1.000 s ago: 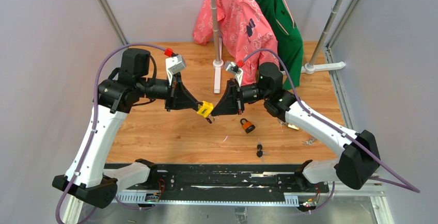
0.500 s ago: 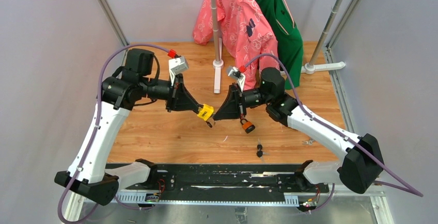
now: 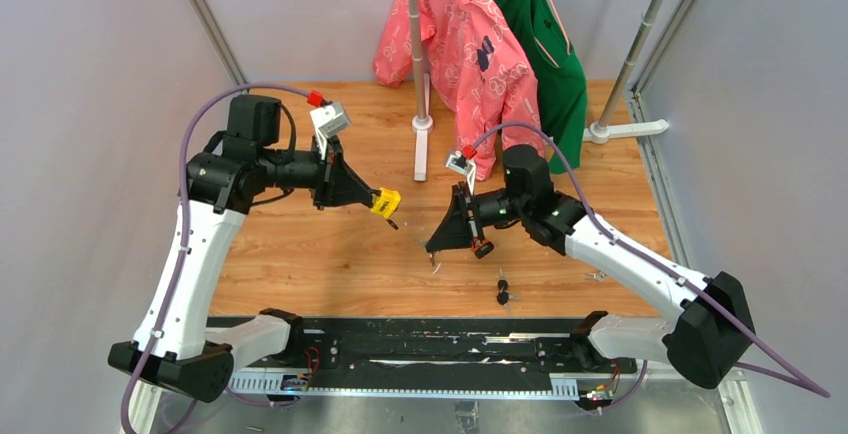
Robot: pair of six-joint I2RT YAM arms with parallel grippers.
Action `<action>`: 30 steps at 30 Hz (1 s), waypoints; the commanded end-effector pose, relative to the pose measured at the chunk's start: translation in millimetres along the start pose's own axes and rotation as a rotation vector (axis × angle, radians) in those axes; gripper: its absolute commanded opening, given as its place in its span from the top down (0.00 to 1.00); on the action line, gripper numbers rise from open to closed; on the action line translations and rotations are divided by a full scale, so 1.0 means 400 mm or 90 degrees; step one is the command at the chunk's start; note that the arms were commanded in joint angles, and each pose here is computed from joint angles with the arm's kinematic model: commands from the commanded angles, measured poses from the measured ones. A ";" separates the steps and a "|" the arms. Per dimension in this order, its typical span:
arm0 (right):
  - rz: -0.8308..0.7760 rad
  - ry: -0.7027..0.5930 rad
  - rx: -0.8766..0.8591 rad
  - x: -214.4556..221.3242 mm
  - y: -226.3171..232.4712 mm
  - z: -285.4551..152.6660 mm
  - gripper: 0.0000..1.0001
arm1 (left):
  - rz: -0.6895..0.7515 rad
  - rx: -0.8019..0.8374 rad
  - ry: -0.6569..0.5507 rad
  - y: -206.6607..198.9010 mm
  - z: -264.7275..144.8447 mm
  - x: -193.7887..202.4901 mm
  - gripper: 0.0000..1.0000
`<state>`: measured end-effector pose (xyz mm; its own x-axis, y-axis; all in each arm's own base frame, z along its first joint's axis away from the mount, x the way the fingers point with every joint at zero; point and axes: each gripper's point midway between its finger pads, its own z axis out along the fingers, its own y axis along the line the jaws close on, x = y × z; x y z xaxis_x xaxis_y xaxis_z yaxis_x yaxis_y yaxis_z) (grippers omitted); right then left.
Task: Lock with the key
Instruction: Place the key at the center of the board.
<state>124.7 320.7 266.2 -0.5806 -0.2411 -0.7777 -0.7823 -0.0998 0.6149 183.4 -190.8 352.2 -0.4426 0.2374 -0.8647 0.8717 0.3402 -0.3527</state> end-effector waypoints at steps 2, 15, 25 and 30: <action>0.101 -0.028 0.194 0.013 -0.109 -0.042 1.00 | -0.104 -0.032 0.067 0.057 0.031 0.123 1.00; 0.293 -0.117 0.391 0.084 -0.281 -0.044 1.00 | -0.170 0.025 0.221 0.193 0.185 0.253 1.00; 0.382 -0.076 0.420 0.204 -0.347 -0.022 1.00 | -0.282 0.071 0.313 0.359 0.325 0.357 1.00; 0.399 -0.052 0.418 0.243 -0.375 -0.006 1.00 | -0.310 0.080 0.330 0.400 0.360 0.386 1.00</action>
<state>191.3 305.5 112.7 -0.9270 0.0248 -0.3743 -0.2864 0.5975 0.7490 274.1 -222.9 102.2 -0.8108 0.5068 -0.2928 0.5412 0.4588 -0.7047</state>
